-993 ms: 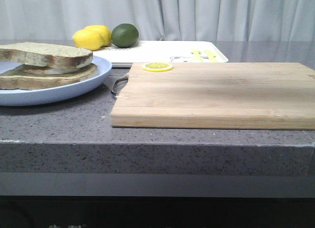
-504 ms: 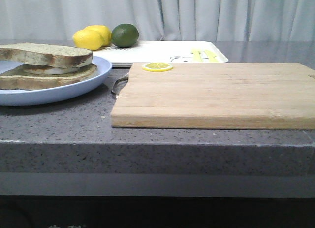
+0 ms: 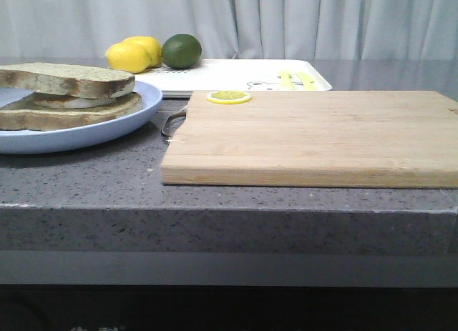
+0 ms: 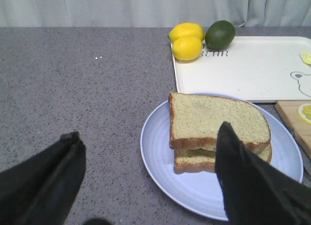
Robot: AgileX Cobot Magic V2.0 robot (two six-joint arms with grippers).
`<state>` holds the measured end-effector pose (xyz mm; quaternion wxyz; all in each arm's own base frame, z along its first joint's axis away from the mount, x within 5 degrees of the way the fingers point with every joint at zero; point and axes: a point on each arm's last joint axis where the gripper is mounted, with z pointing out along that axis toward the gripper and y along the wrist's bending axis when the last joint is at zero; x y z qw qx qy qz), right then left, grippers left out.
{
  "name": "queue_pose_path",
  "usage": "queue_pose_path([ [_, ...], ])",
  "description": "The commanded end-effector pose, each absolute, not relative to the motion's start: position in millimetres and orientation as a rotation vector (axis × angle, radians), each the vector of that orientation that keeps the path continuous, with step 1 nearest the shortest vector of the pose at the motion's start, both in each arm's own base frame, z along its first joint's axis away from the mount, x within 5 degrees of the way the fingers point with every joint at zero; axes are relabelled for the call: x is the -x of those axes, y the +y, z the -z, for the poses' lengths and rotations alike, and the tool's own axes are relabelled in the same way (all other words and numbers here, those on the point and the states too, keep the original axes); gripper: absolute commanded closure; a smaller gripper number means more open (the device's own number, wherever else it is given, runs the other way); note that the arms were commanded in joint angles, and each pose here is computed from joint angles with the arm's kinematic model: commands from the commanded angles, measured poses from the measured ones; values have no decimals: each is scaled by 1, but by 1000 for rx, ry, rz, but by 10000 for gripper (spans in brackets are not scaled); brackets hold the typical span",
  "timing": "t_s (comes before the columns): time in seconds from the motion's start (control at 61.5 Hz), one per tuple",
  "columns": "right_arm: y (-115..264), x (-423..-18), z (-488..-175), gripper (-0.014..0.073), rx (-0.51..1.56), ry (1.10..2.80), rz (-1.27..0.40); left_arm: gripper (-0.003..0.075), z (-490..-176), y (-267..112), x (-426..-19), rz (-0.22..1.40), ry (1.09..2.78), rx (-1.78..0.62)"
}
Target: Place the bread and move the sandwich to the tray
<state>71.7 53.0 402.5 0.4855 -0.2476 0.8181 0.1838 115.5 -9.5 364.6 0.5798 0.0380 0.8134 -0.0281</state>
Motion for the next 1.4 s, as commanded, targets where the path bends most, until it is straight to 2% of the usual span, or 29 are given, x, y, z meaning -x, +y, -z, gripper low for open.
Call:
queue_pose_path([
  [0.0, 52, -72, -413, 160, 571, 1918, -454, 174, -389, -10, -113, 66, 1832, -93],
  [0.212, 52, -72, -413, 160, 571, 1918, -454, 174, -409, -9, -123, 40, 1955, -112],
  [0.423, 52, -72, -413, 160, 571, 1918, -454, 174, -412, -1, -161, 3, 2233, -70],
  [0.488, 52, -72, -413, 160, 571, 1918, -454, 174, -405, 2, -179, 16, 2348, -39],
  [0.618, 52, -72, -413, 160, 571, 1918, -454, 174, -395, 10, -213, 72, 2474, 30],
  [0.927, 52, -72, -413, 160, 571, 1918, -454, 175, -362, 11, -285, 283, 2611, 69],
  [1.204, 52, -72, -413, 160, 571, 1918, -454, 179, -327, 14, -323, 323, 2710, 88],
  [1.383, 52, -72, -413, 160, 571, 1918, -454, 266, -311, 13, -337, 375, 2724, 119],
])
